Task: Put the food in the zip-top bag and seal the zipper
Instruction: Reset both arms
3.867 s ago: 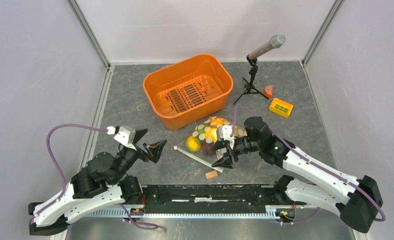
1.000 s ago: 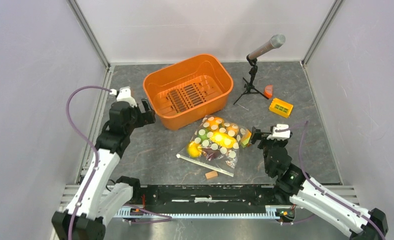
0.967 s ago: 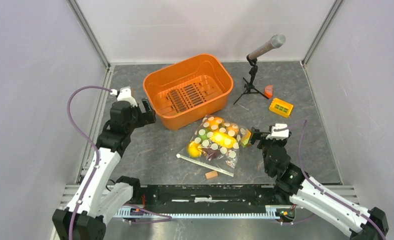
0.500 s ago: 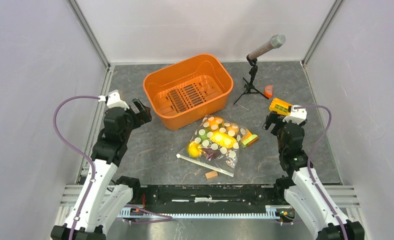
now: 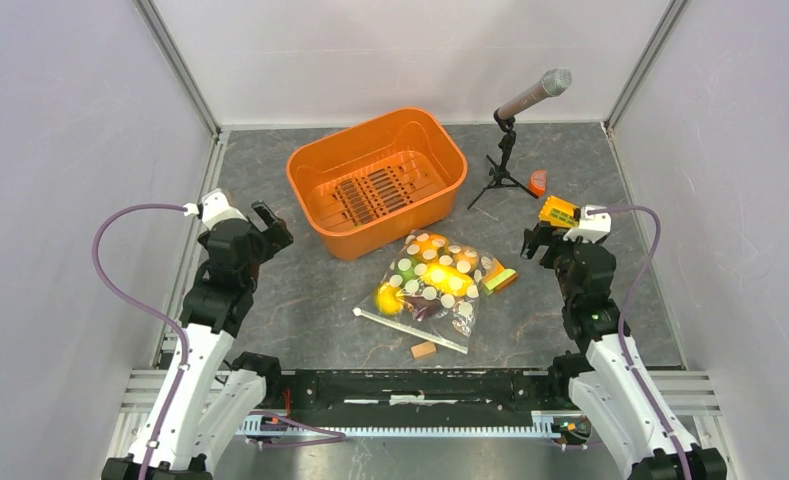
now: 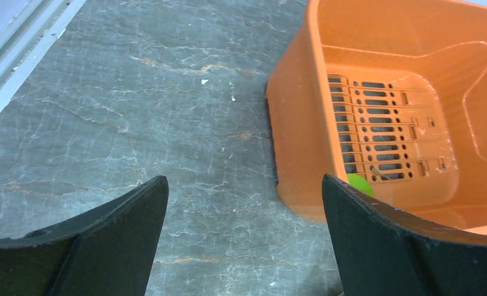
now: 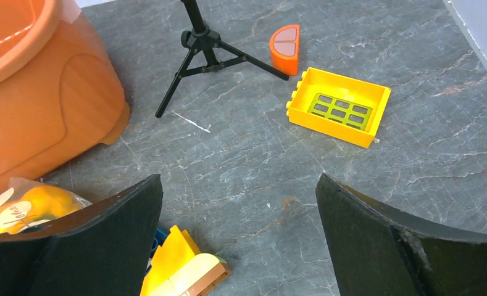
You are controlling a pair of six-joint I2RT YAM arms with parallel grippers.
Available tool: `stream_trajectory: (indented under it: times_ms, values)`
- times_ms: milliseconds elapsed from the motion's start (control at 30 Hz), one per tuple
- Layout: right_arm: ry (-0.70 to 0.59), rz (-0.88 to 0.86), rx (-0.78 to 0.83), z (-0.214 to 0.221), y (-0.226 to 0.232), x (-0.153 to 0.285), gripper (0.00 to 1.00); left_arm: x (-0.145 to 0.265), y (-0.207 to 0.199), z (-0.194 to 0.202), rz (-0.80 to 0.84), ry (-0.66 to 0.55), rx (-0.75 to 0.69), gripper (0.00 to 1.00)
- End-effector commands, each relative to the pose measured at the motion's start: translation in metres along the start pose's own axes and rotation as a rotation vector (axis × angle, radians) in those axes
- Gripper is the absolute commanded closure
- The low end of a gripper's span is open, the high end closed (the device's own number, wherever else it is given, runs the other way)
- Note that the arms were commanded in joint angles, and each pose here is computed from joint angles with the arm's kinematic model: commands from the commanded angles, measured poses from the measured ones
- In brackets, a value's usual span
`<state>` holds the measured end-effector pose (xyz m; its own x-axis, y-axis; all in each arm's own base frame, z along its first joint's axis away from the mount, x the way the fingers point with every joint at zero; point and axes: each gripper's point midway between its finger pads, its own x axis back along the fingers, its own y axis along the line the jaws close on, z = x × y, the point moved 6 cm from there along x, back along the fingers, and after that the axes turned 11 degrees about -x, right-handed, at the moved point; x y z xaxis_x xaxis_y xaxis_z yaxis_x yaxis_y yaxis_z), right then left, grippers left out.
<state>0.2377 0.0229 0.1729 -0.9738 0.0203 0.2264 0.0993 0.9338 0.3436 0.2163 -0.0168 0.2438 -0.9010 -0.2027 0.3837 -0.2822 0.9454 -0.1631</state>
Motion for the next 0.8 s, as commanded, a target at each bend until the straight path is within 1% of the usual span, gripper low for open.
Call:
stream_trajectory:
  times_ms: [0,67,167,367,467,533,767]
  values:
    - [-0.066,0.019,-0.034,-0.006,-0.003,0.004,0.02,-0.003,0.006,0.003,-0.073,0.008,0.063,0.0]
    - [-0.069,0.039,-0.042,-0.006,-0.006,0.005,0.02,-0.003,0.005,0.004,-0.069,0.019,0.068,0.0]
    - [-0.047,0.056,-0.039,-0.006,-0.006,0.005,0.02,-0.005,-0.001,0.005,-0.022,0.029,0.069,0.0]
    - [0.048,0.106,-0.067,-0.007,-0.004,0.004,0.02,-0.005,-0.009,0.007,0.048,0.024,0.074,0.0]
    - [0.072,0.123,-0.079,-0.008,-0.004,0.004,0.02,-0.005,-0.011,0.007,0.067,0.017,0.077,0.0]
    - [0.079,0.116,-0.086,-0.008,-0.002,0.005,0.02,-0.005,-0.011,0.008,0.074,0.017,0.078,0.0]
    - [0.036,0.094,-0.098,-0.017,0.001,0.01,0.02,-0.003,-0.013,0.01,0.082,0.017,0.074,0.0]
